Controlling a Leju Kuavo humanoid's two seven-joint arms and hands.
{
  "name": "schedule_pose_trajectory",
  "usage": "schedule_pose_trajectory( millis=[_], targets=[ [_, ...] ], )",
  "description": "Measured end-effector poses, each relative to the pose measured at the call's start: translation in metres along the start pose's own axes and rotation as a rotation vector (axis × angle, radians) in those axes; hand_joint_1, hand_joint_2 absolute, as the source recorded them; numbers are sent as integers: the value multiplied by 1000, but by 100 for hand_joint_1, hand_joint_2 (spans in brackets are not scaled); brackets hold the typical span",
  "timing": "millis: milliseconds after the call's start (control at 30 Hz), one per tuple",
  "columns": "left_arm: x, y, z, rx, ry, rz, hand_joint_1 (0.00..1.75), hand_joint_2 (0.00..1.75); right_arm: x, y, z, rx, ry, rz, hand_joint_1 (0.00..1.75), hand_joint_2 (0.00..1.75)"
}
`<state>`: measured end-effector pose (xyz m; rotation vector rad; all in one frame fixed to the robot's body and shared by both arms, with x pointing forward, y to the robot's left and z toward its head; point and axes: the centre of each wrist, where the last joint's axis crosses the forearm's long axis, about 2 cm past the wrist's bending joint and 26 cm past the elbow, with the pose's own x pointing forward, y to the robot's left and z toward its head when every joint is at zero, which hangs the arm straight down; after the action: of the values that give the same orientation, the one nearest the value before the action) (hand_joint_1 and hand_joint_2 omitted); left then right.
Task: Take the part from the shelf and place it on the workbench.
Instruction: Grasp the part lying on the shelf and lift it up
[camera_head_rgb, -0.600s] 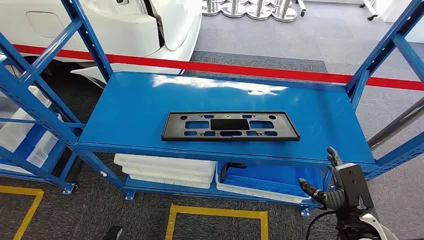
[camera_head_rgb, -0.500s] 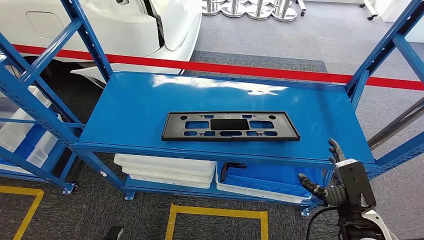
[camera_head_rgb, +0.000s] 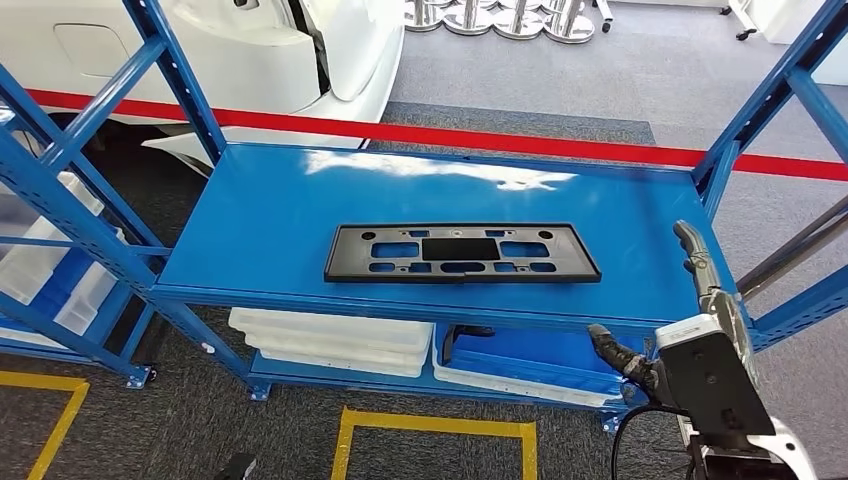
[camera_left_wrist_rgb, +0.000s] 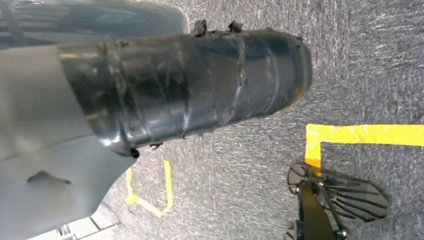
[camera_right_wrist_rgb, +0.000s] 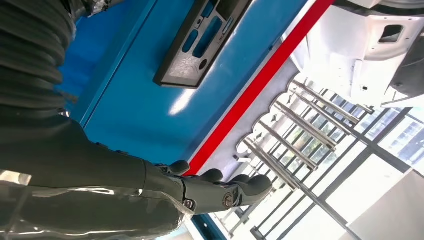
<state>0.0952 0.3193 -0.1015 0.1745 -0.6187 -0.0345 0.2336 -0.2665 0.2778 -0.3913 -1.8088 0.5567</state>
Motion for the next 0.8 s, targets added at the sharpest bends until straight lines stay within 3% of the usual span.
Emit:
schedule_pose_trajectory(
  millis=[167,467,800],
  targets=[
    [1,0,0,-12,-1,-20,0,0,8,2,8,-1,23,70,0,175],
    [1,0,-1,-15,8,-24,0,0,-16,19,27,73,274,265,0,175],
    [-2,31,-2,7,16,-66,0,0,-51,41,46,223,421,389,0,175]
  ],
)
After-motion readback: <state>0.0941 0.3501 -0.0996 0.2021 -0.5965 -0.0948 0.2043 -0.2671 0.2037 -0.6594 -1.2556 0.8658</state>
